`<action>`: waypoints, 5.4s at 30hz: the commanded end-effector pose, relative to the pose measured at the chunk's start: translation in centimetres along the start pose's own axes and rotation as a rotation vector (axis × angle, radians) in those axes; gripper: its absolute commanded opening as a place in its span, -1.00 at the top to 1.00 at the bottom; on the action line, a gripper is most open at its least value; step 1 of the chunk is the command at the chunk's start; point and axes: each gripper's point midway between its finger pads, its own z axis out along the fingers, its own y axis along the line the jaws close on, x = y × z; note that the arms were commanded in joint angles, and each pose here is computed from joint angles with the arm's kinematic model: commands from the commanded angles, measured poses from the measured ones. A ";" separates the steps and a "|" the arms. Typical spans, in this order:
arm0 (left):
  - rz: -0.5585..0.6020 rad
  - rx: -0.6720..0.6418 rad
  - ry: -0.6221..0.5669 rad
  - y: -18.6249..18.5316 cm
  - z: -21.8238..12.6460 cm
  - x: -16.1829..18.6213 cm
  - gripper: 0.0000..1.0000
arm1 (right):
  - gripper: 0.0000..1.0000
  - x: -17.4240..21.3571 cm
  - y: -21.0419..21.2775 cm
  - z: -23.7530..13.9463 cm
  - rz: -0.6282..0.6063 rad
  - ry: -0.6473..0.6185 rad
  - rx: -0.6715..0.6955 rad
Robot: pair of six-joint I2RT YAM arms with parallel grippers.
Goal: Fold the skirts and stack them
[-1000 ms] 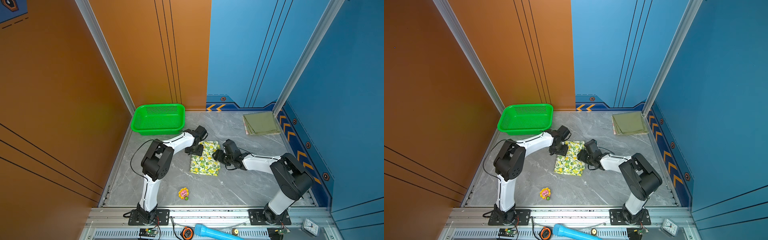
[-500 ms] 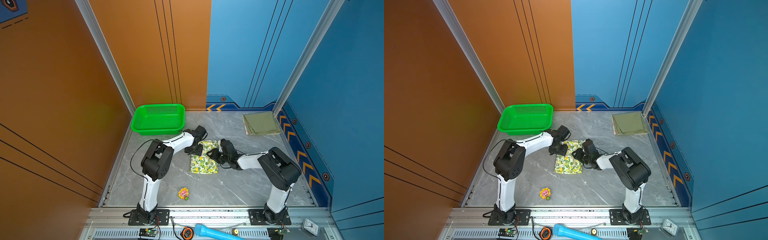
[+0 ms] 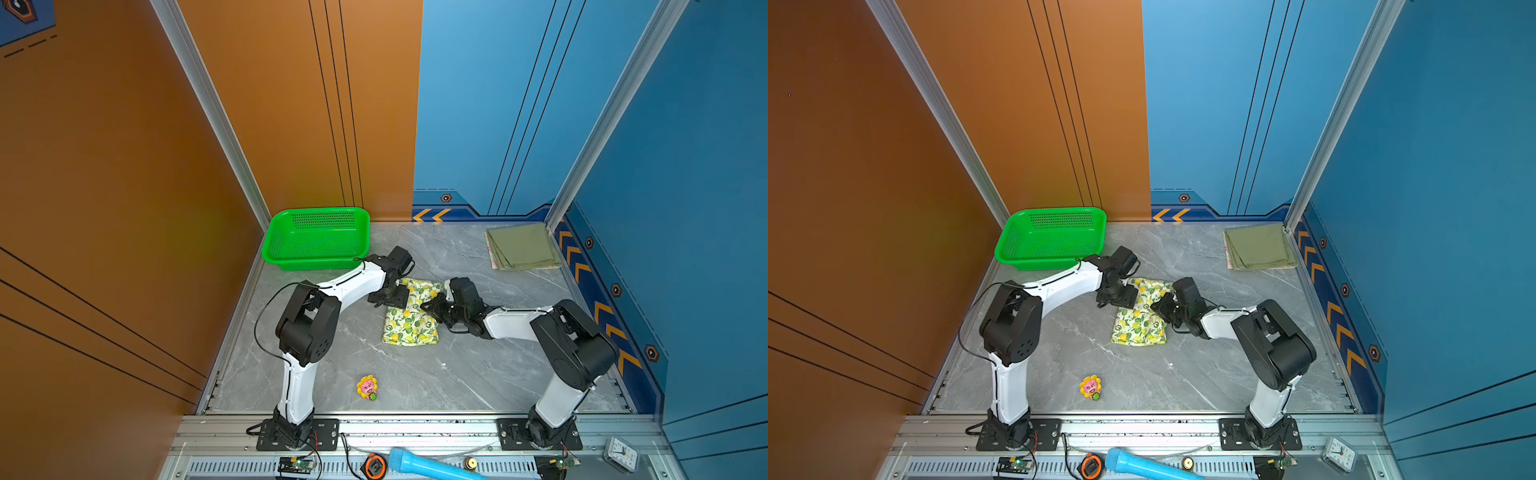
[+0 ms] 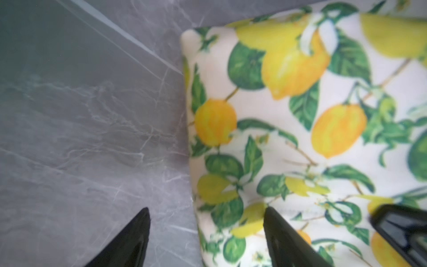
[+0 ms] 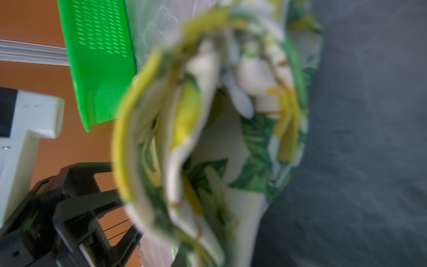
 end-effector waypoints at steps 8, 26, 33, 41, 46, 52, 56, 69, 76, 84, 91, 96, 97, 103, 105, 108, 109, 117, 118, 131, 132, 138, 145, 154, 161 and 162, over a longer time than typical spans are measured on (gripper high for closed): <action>0.030 0.210 -0.307 -0.8 -14.7 -2.7 -0.96 | 1.00 -11.3 6.2 -11.9 0.066 -0.378 0.056; 0.248 0.504 -0.413 -5.4 -16.0 0.3 -0.96 | 1.00 -36.3 1.7 -22.3 0.299 -0.923 0.206; 0.208 0.516 -0.404 -4.6 -15.0 -0.5 -0.96 | 1.00 -43.1 -1.7 -21.0 0.360 -0.998 0.228; 0.139 0.515 -0.369 -3.3 -13.3 -1.8 -0.96 | 1.00 -45.6 -6.4 -18.2 0.414 -1.020 0.293; 0.115 0.515 -0.364 -3.0 -13.1 -2.1 -0.96 | 1.00 -43.8 -10.8 -15.3 0.520 -0.968 0.343; 0.099 0.505 -0.366 -2.6 -13.1 -2.2 -0.96 | 1.00 -39.5 -15.4 -14.4 0.623 -0.918 0.453; 0.088 0.495 -0.374 -2.3 -13.3 -2.3 -0.96 | 0.34 -38.0 -16.5 -14.2 0.624 -0.844 0.482; 0.044 0.302 -0.421 1.1 -13.0 -2.6 -0.96 | -1.00 -34.9 -13.9 -20.4 0.554 -0.771 0.614; 0.043 0.203 -0.460 2.9 -13.6 -2.6 -0.96 | -1.00 -32.4 -12.2 -23.5 0.468 -0.765 0.640; 0.015 0.033 -0.608 6.5 -18.1 -2.5 -0.96 | -1.00 -29.2 -5.7 -26.6 0.041 -0.804 0.693; -0.133 -0.080 -0.798 12.3 -21.5 0.0 -0.96 | -0.99 -22.2 -2.3 -28.3 -0.419 -0.940 0.765; -0.297 -0.171 -0.839 17.9 -20.1 2.5 -0.96 | -0.99 -17.7 -4.0 -27.9 -0.598 -0.934 0.807; -0.318 -0.192 -0.842 18.8 -19.6 2.8 -0.96 | -0.99 -17.1 -4.7 -27.9 -0.606 -0.935 0.810; -0.413 -0.325 -0.795 23.3 -14.9 4.9 -0.96 | -0.99 -14.4 -8.6 -26.4 -0.631 -0.896 0.774; -0.358 -0.319 -0.813 23.2 -13.0 5.1 -0.96 | -0.99 -14.1 -9.8 -25.6 -0.634 -0.899 0.739; -0.326 -0.378 -0.850 24.0 -11.2 5.8 -0.96 | -1.00 -13.9 -11.4 -24.5 -0.645 -0.885 0.700; -0.320 -0.394 -0.854 24.4 -10.9 5.9 -0.96 | -1.00 -14.0 -11.8 -24.2 -0.649 -0.888 0.686; -0.268 -0.365 -0.842 26.0 -6.0 4.5 -0.96 | -1.00 -15.8 -13.5 -22.7 -0.623 -0.900 0.627; -0.259 -0.363 -0.860 26.0 -6.0 4.1 -0.96 | -1.00 -16.0 -13.4 -22.6 -0.625 -0.903 0.612; -0.222 -0.398 -0.920 25.4 -3.7 3.0 -0.96 | -0.99 -18.0 -14.7 -20.3 -0.687 -0.968 0.551; -0.221 -0.402 -0.919 25.4 -3.7 2.9 -0.96 | -0.99 -18.0 -14.1 -20.1 -0.714 -0.983 0.513; -0.219 -0.407 -0.918 25.4 -3.7 3.0 -0.96 | -1.00 -18.8 -14.5 -18.4 -0.711 -0.830 0.625; -0.220 -0.406 -0.919 25.4 -3.7 3.0 -0.96 | -1.00 -18.7 -14.2 -18.5 -0.731 -0.867 0.675; -0.218 -0.405 -0.918 25.3 -3.7 3.0 -0.96 | -1.00 -18.7 -14.2 -18.2 -0.738 -0.856 0.646; -0.218 -0.405 -0.919 25.3 -3.7 3.0 -0.96 | -1.00 -18.8 -14.2 -18.1 -0.734 -0.845 0.641; -0.218 -0.405 -0.919 25.3 -3.7 3.0 -0.96 | -1.00 -18.8 -14.2 -18.1 -0.733 -0.845 0.642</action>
